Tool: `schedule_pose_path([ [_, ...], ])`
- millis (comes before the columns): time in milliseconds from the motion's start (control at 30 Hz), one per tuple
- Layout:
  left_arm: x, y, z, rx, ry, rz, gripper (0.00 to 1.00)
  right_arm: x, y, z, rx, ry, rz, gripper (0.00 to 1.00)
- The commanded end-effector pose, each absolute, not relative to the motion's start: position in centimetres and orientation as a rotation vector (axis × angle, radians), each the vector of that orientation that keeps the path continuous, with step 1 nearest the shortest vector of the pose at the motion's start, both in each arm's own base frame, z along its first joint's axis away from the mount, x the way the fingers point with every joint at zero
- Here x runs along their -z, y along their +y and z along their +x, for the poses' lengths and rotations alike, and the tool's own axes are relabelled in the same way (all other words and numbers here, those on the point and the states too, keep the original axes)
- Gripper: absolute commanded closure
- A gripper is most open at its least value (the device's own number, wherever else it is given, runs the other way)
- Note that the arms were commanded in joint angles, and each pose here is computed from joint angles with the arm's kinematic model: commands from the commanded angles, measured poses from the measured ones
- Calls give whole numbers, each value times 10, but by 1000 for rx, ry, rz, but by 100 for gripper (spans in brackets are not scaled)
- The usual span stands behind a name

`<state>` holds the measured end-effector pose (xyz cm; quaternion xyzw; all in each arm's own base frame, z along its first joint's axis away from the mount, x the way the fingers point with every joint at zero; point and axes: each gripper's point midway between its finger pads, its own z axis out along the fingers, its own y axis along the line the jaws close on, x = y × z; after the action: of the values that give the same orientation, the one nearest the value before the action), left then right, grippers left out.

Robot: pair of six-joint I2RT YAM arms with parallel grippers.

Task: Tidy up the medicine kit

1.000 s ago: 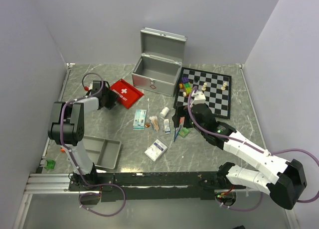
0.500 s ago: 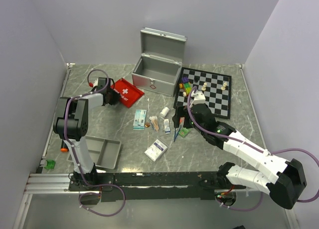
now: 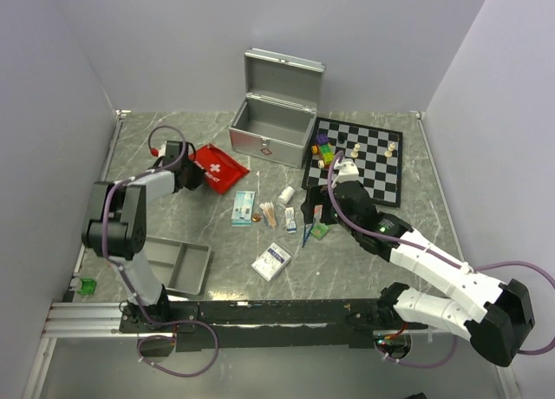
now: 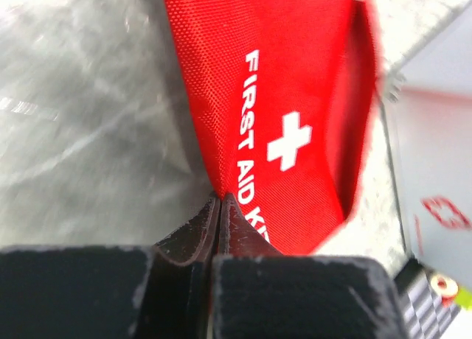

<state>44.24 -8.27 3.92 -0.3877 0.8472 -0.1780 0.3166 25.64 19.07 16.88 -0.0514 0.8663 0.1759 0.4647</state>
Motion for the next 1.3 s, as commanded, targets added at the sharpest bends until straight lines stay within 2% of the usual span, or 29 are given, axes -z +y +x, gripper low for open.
schedule_pose_path([
  [0,-104,-84,440,552,2105,-922,99,-208,197,264,-493,2023,-120,0],
  [333,-199,-118,387,864,1977,-626,99,-246,228,256,-707,1965,-223,0],
  [667,-301,-167,289,1232,1671,-26,99,-278,258,246,-1422,1893,-186,0],
  [867,-332,-196,234,1419,1496,281,99,-281,270,241,-1576,1866,-223,0],
  [1000,-344,-203,215,1442,1440,385,99,-282,273,242,-1624,1845,-213,1],
  [1267,-348,-206,207,1455,1425,419,99,-286,279,241,-1751,1782,-213,15],
])
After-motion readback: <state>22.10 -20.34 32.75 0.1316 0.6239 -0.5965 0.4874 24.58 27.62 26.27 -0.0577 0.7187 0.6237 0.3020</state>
